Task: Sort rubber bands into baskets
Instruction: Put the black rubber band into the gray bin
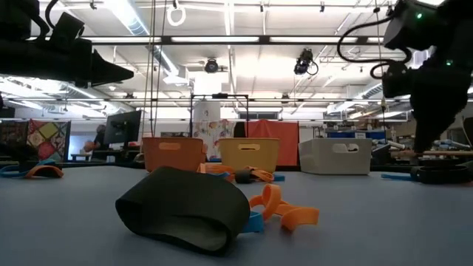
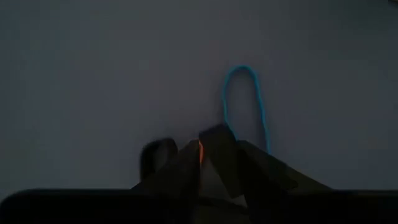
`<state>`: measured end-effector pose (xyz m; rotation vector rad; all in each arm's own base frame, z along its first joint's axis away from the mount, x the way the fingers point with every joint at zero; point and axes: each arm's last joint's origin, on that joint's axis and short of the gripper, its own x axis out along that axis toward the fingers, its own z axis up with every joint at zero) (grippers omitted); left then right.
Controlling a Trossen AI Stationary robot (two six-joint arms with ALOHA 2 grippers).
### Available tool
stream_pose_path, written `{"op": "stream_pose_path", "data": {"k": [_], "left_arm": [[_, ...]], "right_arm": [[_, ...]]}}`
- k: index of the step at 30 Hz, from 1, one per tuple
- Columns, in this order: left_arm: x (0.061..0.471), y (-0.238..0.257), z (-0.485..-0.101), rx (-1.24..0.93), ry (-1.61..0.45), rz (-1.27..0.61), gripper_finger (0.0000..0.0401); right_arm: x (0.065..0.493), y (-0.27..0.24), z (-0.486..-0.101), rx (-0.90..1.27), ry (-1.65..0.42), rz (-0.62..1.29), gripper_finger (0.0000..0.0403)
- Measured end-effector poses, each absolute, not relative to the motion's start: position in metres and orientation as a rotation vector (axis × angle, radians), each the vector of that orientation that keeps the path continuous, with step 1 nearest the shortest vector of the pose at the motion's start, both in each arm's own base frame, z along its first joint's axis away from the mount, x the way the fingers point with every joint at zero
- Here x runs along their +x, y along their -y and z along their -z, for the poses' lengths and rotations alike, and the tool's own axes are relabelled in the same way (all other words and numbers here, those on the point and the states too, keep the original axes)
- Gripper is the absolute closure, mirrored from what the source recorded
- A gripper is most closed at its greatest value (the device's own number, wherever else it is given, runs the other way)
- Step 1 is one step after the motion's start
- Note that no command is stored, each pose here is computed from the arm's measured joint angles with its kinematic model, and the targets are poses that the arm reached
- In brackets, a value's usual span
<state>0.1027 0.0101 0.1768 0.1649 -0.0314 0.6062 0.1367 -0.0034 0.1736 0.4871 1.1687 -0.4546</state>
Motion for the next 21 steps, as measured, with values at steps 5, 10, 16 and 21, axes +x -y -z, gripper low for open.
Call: {"op": "stream_pose_path", "data": {"k": [5, 10, 16, 21], "left_arm": [[0.103, -0.01, -0.177, 0.166, 0.03, -0.606, 0.0291], [0.103, -0.01, -0.176, 0.167, 0.028, -0.605, 0.0291], [0.103, -0.01, -0.176, 0.167, 0.026, -0.605, 0.0291], [0.103, -0.01, -0.176, 0.167, 0.026, -0.605, 0.0291]], "right_arm": [[0.143, 0.001, -0.164, 0.438, -1.25, 0.437, 0.0257], [0.146, 0.0, -0.157, 0.412, -1.296, 0.475, 0.0218], [0.149, 0.0, -0.15, 0.411, -1.34, 0.502, 0.0193], [0.151, 0.001, -0.146, 0.408, -1.354, 0.53, 0.0225]]}}
